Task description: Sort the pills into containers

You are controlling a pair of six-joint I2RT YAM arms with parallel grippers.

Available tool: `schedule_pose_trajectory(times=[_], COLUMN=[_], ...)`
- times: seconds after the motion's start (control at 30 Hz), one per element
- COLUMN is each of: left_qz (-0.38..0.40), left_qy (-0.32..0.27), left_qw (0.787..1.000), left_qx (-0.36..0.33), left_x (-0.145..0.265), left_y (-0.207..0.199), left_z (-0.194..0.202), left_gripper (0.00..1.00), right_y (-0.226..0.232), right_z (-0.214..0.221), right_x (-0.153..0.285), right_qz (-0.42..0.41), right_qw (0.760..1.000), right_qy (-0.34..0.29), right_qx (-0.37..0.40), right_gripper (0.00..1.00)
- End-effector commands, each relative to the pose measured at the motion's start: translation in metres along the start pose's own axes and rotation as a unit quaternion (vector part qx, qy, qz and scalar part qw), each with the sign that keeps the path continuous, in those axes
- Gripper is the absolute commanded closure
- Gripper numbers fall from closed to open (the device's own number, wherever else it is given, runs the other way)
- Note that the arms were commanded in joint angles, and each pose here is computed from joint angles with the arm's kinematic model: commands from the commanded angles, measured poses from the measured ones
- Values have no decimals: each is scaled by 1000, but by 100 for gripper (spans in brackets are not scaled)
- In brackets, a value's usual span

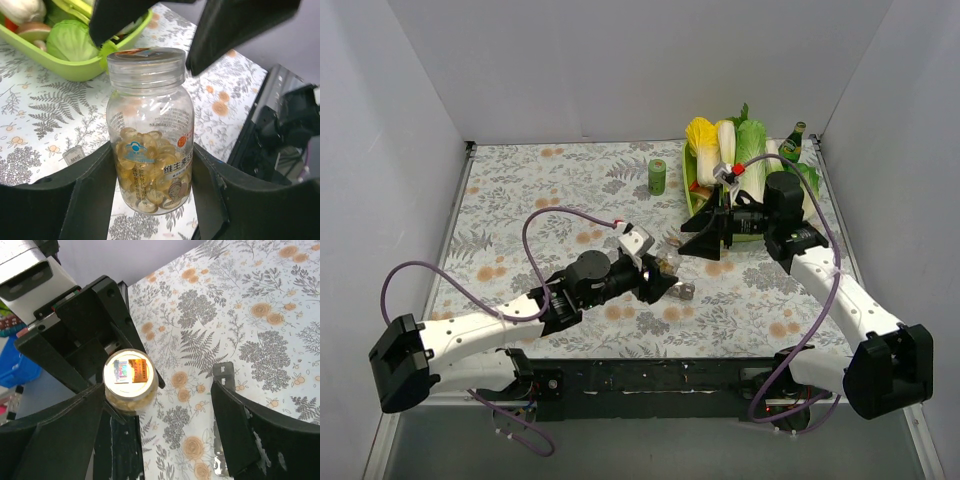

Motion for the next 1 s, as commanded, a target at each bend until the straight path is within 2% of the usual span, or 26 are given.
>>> schedule_pose_trajectory(times=[0.0, 0.03, 0.07, 0.27, 0.3, 0.63, 0.73, 0.77, 0.87, 0.93, 0.97], left_qz=[78, 83, 89, 105, 105, 102, 100, 100, 96, 95, 96], left_qy=[-21, -18, -5, 28, 28, 34, 34, 34, 35, 32, 31], left_qw=[996, 996, 995, 993, 993, 993, 994, 993, 994, 994, 994], left_qx=[-36, -37, -38, -38, -39, -43, -44, -44, -46, -48, -49], left_x=[21, 23, 23, 21, 21, 24, 24, 24, 24, 25, 25], left_y=[-19, -20, -22, -26, -26, -25, -24, -24, -22, -22, -22], left_z=[-8, -7, -2, 7, 7, 5, 5, 5, 5, 3, 3], left_gripper=[93, 93, 93, 94, 94, 94, 94, 94, 94, 94, 94], right_y=[19, 20, 21, 37, 37, 29, 29, 28, 28, 29, 27], right_z=[-10, 0, -7, 11, 9, 35, 38, 37, 37, 38, 40], right_x=[6, 6, 3, -12, -14, -20, -20, -21, -21, -20, -20], right_qz=[-26, -27, -30, -38, -32, -7, -6, -5, -4, -7, -7], right_qw=[996, 996, 994, 987, 984, 974, 974, 974, 973, 973, 972], right_qy=[38, 58, 64, 123, 127, 186, 190, 190, 193, 196, 200], right_qx=[81, 56, 88, 100, 120, 126, 126, 127, 126, 125, 122], right_gripper=[7, 7, 7, 7, 7, 11, 19, 26, 36, 37, 43])
Point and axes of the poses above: each gripper's point midway between its finger pads, its own x axis back along the fingers, its own y axis along the line the jaws close on, z = x × y, the point moved 2 cm from there along x, back along the fingers, and after that the axes turned 14 degrees about -x, right-handed, at the moved point
